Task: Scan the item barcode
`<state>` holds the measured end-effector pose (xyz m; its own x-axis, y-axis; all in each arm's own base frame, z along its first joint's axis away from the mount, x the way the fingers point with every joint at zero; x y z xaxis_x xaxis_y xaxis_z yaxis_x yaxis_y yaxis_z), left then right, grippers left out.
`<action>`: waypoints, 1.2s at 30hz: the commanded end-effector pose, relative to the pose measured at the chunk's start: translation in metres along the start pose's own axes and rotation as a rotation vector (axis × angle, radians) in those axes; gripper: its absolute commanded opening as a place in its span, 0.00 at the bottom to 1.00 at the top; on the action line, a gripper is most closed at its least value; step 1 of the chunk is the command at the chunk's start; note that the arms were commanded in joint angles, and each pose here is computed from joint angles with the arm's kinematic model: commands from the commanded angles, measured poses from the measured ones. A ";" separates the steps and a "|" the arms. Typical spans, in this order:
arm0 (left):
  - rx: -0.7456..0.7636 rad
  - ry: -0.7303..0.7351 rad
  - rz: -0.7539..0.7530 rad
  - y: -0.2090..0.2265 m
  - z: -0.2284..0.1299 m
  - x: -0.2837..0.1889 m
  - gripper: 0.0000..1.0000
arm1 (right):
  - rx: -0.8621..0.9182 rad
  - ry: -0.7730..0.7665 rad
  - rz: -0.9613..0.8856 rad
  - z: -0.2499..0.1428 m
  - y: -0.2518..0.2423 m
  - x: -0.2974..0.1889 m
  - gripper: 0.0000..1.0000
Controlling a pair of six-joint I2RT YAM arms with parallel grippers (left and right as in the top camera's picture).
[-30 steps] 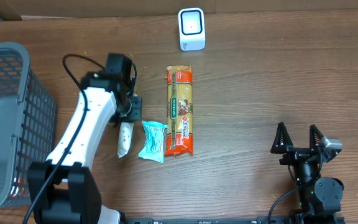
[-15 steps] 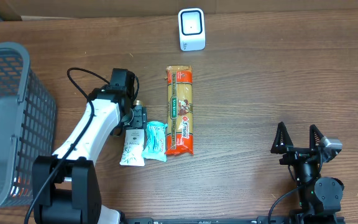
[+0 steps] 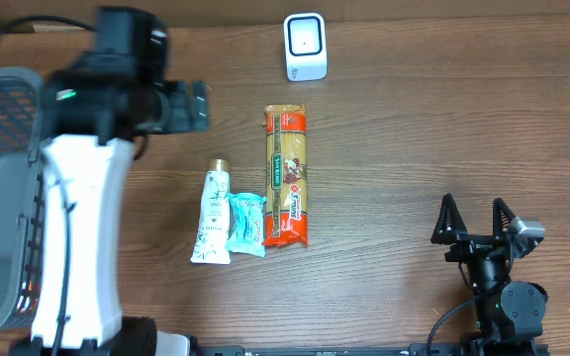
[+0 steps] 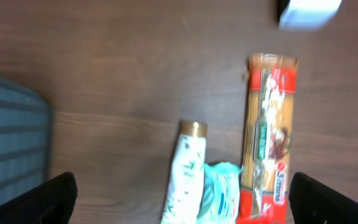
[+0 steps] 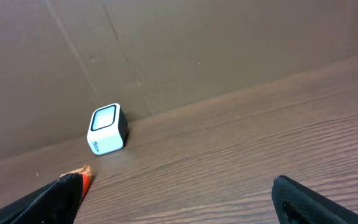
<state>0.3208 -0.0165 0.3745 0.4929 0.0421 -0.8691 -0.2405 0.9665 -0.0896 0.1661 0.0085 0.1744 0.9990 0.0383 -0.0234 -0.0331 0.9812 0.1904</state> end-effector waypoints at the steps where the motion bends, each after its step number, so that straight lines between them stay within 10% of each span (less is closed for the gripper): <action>1: -0.118 -0.111 0.036 0.042 0.011 -0.056 1.00 | -0.004 0.000 0.005 -0.003 0.000 0.000 1.00; 15: -0.819 -0.165 0.298 0.222 -0.022 -0.086 1.00 | -0.003 0.000 0.005 -0.003 0.000 0.000 1.00; 36: -0.746 0.150 0.387 0.313 -0.106 0.016 1.00 | -0.004 0.000 0.005 -0.003 0.000 0.000 1.00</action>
<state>0.1759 0.2605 0.3013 0.1788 0.3133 -0.9327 -0.8871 0.4614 -0.0151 0.1661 0.0085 0.1742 0.9990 0.0383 -0.0241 -0.0330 0.9812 0.1900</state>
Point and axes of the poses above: each gripper's point midway between its finger pads, its own x axis out along the fingers, its own y axis along the line the jaws close on, z = x × y, the point moved 8 cm from there along -x, back along the fingers, and after that the axes turned 8 degrees about -x, right-handed, at the moved point
